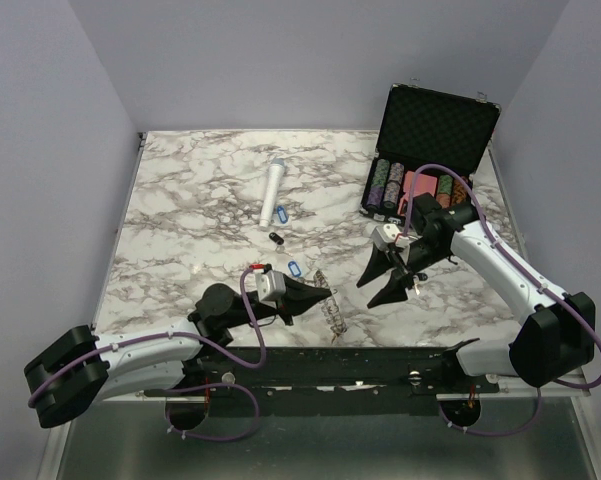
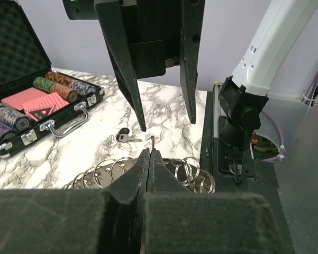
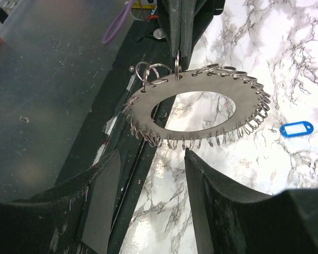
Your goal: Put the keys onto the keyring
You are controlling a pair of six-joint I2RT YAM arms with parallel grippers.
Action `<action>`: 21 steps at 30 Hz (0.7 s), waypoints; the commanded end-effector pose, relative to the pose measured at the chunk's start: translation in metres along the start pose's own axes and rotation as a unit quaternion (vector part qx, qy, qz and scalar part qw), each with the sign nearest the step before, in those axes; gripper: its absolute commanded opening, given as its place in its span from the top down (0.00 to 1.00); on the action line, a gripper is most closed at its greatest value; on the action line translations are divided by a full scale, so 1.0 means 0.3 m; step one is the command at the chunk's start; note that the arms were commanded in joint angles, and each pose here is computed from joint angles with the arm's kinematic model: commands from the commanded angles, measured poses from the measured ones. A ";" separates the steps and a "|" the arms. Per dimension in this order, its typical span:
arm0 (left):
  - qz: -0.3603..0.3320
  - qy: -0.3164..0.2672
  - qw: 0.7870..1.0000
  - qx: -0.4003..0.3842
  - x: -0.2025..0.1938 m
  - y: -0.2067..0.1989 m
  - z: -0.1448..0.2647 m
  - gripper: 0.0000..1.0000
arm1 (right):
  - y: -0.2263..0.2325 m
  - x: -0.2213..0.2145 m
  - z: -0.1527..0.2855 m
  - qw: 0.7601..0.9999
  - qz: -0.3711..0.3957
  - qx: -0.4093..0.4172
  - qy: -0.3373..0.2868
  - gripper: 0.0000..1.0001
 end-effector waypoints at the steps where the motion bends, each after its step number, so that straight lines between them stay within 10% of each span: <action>1: 0.041 -0.036 0.998 0.019 0.044 0.010 -0.010 1.00 | -0.006 0.004 -0.010 1.000 0.002 -0.002 -0.029 0.39; 21: 0.131 -0.082 0.987 0.032 0.037 0.033 -0.073 1.00 | -0.090 0.071 0.000 0.998 -0.052 -0.012 -0.044 0.41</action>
Point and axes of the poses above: each gripper's point midway between its finger pads, its own z axis back along the fingers, its own y axis along the line the jaws close on, x = y × z, the point moved 5 cm from there along z, back along the fingers, and after that the axes turned 2 degrees about z, right-handed, at the moved point
